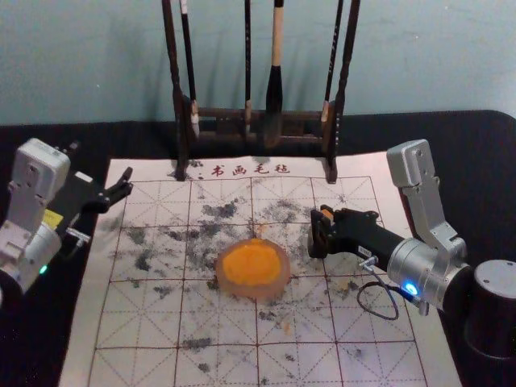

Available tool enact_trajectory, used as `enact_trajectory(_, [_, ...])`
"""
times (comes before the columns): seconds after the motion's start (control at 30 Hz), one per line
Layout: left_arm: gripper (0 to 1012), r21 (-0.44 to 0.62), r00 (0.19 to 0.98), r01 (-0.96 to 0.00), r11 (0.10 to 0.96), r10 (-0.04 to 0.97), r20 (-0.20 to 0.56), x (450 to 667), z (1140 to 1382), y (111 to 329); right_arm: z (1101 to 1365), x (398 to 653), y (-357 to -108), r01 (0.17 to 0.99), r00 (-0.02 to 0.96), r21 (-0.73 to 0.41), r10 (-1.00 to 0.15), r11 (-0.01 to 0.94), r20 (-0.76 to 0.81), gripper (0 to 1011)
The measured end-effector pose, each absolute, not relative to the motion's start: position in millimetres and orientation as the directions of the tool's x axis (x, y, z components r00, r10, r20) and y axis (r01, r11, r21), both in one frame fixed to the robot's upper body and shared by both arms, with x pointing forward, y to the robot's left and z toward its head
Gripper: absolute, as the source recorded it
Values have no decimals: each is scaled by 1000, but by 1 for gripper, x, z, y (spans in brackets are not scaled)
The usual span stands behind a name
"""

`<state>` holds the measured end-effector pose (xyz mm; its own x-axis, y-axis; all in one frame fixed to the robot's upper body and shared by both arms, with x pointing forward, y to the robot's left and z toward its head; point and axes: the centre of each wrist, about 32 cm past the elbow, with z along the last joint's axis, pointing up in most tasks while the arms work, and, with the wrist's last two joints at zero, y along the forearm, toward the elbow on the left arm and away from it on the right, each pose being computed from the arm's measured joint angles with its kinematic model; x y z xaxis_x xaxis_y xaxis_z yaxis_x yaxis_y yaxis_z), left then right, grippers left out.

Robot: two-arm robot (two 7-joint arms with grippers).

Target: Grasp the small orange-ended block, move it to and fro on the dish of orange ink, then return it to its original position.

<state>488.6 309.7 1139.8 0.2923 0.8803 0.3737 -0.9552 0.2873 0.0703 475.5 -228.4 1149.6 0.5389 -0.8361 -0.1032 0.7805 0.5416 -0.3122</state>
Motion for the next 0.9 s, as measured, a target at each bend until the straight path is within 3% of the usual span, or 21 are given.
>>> enact_trajectory(0.53, [1001, 70, 292, -955, 287, 880, 374, 489, 1140, 310, 1149, 475, -229, 782, 538, -312, -837, 540, -100, 131])
enact_trajectory(0.8, [1001, 70, 292, -955, 287, 880, 374, 489, 1140, 310, 1149, 475, -229, 782, 538, -312, -837, 540, -101, 335])
enact_trajectory(0.9, [1001, 70, 292, -955, 287, 880, 374, 489, 1140, 310, 1150, 475, -229, 782, 538, -312, -837, 540, -102, 469])
